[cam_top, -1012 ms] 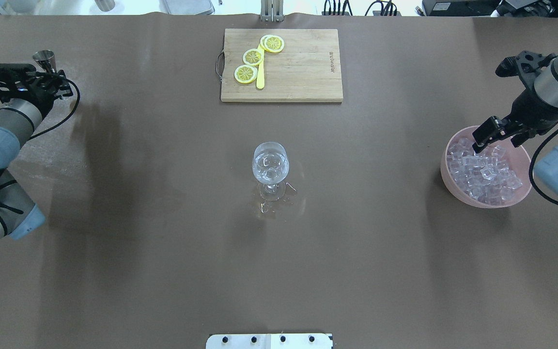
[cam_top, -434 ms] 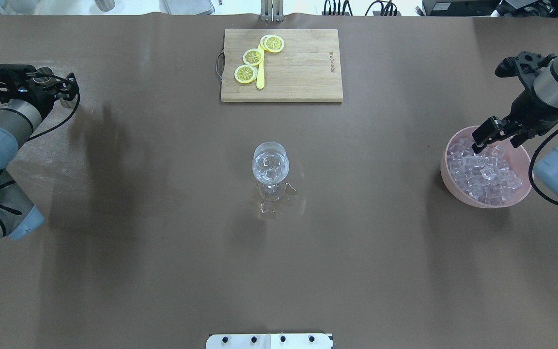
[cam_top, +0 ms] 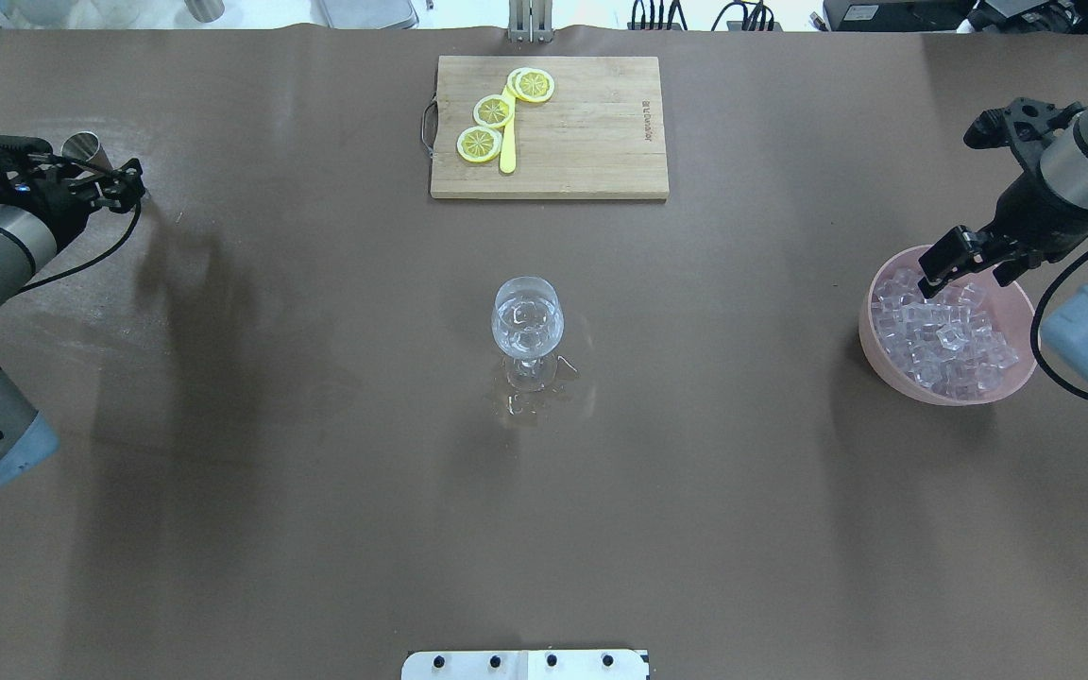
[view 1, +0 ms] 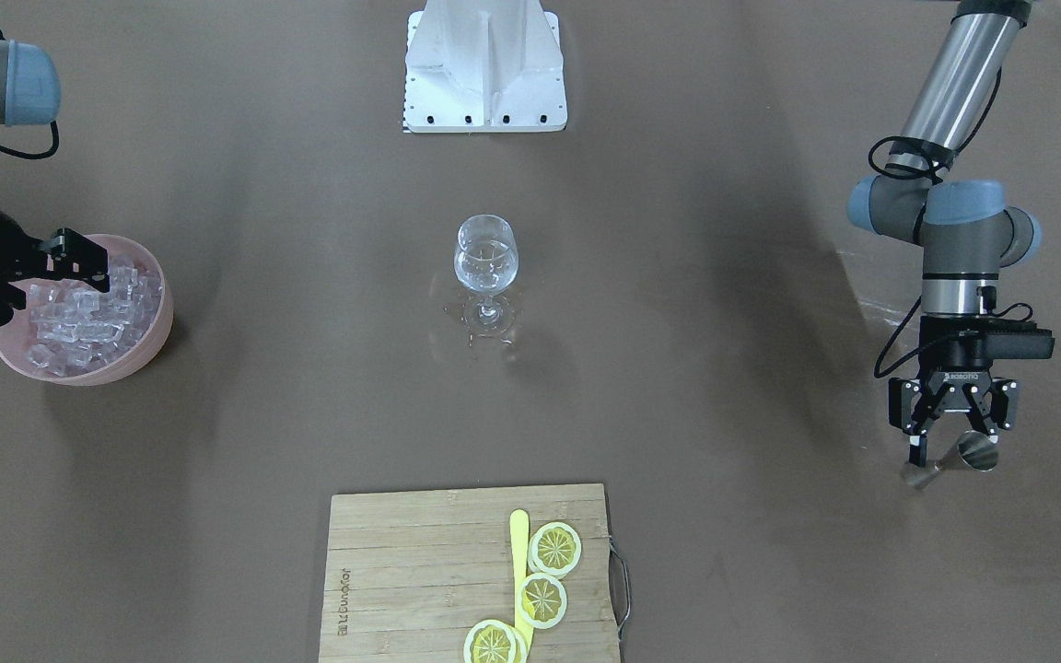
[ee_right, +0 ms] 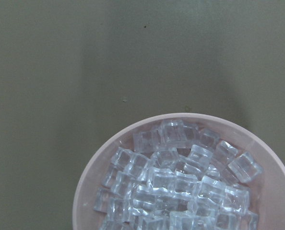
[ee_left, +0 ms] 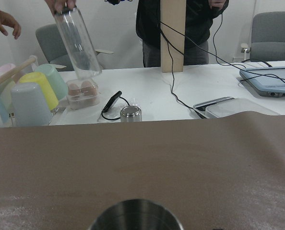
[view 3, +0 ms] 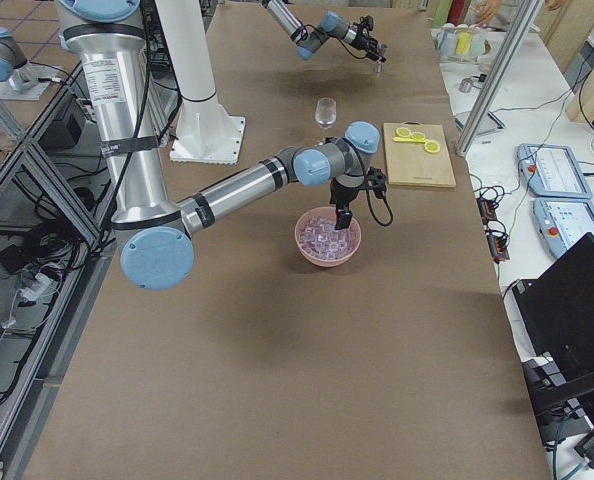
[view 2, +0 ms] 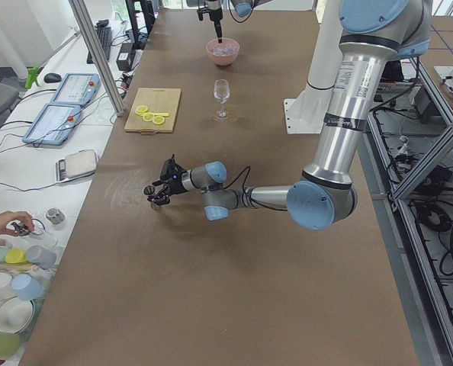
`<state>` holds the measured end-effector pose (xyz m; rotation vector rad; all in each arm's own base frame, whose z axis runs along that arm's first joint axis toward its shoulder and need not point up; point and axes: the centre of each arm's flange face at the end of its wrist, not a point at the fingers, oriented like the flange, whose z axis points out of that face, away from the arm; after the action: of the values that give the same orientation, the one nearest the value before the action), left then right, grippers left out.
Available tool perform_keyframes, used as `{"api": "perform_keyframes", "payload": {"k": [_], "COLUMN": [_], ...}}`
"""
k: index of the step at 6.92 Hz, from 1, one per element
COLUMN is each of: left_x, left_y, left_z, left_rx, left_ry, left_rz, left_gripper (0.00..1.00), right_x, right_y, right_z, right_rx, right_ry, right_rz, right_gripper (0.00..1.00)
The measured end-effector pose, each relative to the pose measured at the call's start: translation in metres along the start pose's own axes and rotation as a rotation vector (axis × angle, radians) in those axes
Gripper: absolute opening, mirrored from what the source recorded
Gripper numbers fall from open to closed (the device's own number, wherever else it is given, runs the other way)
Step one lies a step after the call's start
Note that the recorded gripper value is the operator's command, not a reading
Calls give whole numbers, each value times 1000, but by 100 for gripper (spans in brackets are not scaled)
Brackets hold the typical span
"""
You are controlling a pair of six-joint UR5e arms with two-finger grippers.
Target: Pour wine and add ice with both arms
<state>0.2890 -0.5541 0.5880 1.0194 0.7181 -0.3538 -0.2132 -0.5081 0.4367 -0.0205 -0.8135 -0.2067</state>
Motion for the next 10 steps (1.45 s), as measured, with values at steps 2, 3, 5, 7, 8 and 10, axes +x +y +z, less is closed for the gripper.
{"api": "perform_keyframes", "payload": {"k": [2,3,5,7,8,10], "left_x": [-27,-39,-64,-83,-85,-85], "left_y": [14,17,-8,-30,-33,-35], "left_z": [-30,-49,-69,-76,-77,-77], "left_rx": [-42,-75,-189,-259,-266,-265], "left_ry": [27,61,157,209,214,217], "left_rz": [19,19,-13,-42,-46,-48], "left_gripper": [79,79,79,79,79,79], "right_x": [-4,-5,-5,-7,-5,-3], "right_y": [2,3,4,7,7,8], "right_z": [-5,-8,-4,10,18,31], "right_rx": [7,11,19,11,1,-22], "right_ry": [-3,-1,24,60,73,85], "right_rz": [-5,-7,-9,-4,-2,5], "right_gripper": [100,100,100,97,93,90]}}
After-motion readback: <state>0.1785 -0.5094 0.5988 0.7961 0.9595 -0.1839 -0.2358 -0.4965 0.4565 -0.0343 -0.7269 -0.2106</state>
